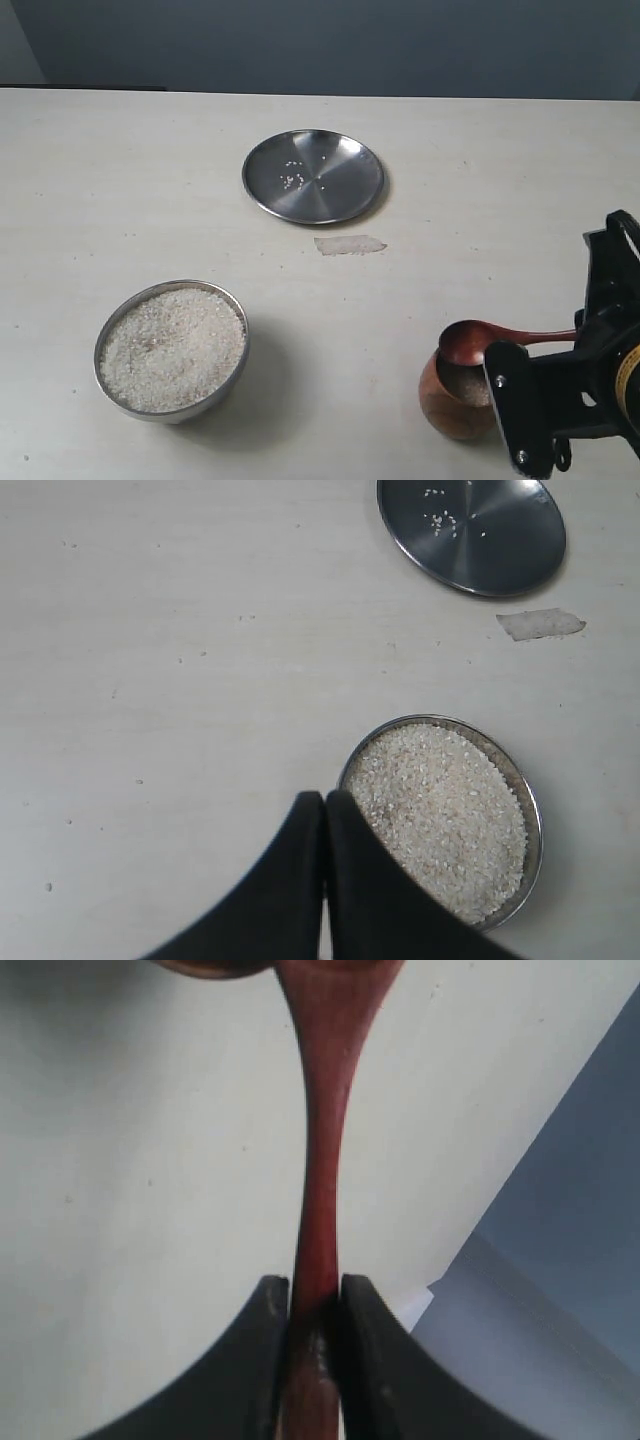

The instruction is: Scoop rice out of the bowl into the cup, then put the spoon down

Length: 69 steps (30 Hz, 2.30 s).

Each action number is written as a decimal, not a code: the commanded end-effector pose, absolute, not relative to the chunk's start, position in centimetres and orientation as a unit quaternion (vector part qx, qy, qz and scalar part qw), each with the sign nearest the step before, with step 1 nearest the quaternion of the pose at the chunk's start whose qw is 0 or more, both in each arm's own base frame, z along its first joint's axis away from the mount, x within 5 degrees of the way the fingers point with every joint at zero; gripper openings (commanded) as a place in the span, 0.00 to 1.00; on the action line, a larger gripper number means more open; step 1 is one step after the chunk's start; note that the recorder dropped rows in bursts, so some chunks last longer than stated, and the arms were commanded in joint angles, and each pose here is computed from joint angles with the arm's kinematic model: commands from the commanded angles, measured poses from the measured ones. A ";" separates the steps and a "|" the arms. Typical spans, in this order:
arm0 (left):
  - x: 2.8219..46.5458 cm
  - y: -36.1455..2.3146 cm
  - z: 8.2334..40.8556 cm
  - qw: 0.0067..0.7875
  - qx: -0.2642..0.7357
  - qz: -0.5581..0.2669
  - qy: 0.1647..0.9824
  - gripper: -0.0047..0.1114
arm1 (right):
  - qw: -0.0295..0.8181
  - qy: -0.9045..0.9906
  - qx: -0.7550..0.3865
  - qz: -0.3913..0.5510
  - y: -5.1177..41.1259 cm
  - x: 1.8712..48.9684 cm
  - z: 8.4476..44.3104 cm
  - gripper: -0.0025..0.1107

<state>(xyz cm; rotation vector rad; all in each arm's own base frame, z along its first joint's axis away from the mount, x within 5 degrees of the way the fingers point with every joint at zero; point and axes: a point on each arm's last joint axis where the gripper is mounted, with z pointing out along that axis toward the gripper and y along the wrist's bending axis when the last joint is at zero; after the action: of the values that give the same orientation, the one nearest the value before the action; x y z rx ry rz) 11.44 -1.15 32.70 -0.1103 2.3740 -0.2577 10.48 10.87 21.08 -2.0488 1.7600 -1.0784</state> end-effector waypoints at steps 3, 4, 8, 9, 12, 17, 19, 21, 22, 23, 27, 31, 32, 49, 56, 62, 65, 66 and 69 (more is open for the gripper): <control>11.5 -1.1 32.9 0.371 -0.043 -0.096 0.923 0.04 | 0.204 0.657 -0.622 -0.374 10.9 11.1 22.4 0.02; 11.5 -1.1 32.9 0.371 -0.043 -0.096 0.923 0.04 | 0.217 0.672 -0.606 -0.367 11.0 11.2 22.7 0.02; 11.5 -1.1 32.9 0.371 -0.043 -0.096 0.923 0.04 | 0.267 0.729 -0.538 -0.329 11.8 11.4 23.6 0.02; 11.5 -1.1 32.9 0.371 -0.043 -0.096 0.923 0.04 | 0.284 0.737 -0.530 -0.310 12.3 11.4 23.9 0.02; 11.5 -1.1 32.9 0.371 -0.043 -0.096 0.923 0.04 | 0.326 0.761 -0.495 -0.265 13.3 11.8 25.0 0.02; 11.5 -1.1 32.9 0.372 -0.043 -0.096 0.922 0.04 | 0.368 0.826 -0.382 -0.192 13.6 13.9 27.2 0.02; 11.5 -1.1 32.9 0.372 -0.043 -0.096 0.922 0.04 | 0.380 0.842 -0.352 -0.153 13.6 14.9 28.1 0.02; 11.5 -1.1 32.9 0.372 -0.043 -0.096 0.922 0.04 | 0.399 0.852 -0.325 -0.100 14.0 15.8 29.0 0.02; 11.5 -1.1 32.9 0.372 -0.043 -0.096 0.922 0.04 | 0.408 0.856 -0.310 -0.071 14.1 16.3 29.4 0.02; 11.5 -1.1 32.9 0.372 -0.043 -0.096 0.922 0.04 | 0.413 0.861 -0.294 -0.049 14.2 16.8 29.7 0.02; 11.5 -1.1 32.9 0.372 -0.043 -0.096 0.922 0.04 | 0.434 0.867 -0.243 0.025 14.7 18.8 30.7 0.02; 11.5 -1.1 32.9 0.372 -0.043 -0.096 0.922 0.04 | 0.429 0.876 -0.217 0.043 15.6 21.3 30.3 0.02; 11.5 -1.1 32.9 0.372 -0.043 -0.096 0.922 0.04 | 0.427 0.877 -0.218 0.043 16.0 21.9 29.9 0.02; 11.5 -1.1 32.9 0.372 -0.043 -0.096 0.922 0.04 | 0.389 0.907 -0.147 0.062 20.7 38.3 20.6 0.02; 11.5 -1.1 32.9 0.372 -0.043 -0.096 0.922 0.04 | 0.361 0.918 -0.155 0.054 21.9 40.5 16.1 0.02; 11.5 -1.1 32.9 0.372 -0.043 -0.096 0.922 0.04 | 0.333 0.924 -0.177 0.060 22.7 40.6 12.5 0.02; 11.5 -1.1 32.9 0.372 -0.043 -0.096 0.922 0.04 | 0.330 0.925 -0.176 0.071 22.9 40.7 11.7 0.02; 11.5 -1.1 32.9 0.372 -0.043 -0.096 0.922 0.04 | 0.327 0.926 -0.176 0.072 23.0 40.7 11.2 0.02; 11.5 -1.1 32.9 0.372 -0.043 -0.096 0.922 0.04 | 0.314 0.932 -0.169 0.070 22.9 40.6 10.4 0.02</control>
<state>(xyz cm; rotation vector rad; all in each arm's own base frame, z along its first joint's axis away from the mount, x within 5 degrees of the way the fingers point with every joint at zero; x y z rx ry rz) 11.44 -1.15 32.70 -0.1103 2.3740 -0.2577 40.59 22.97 10.99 -0.4503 2.4364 0.1892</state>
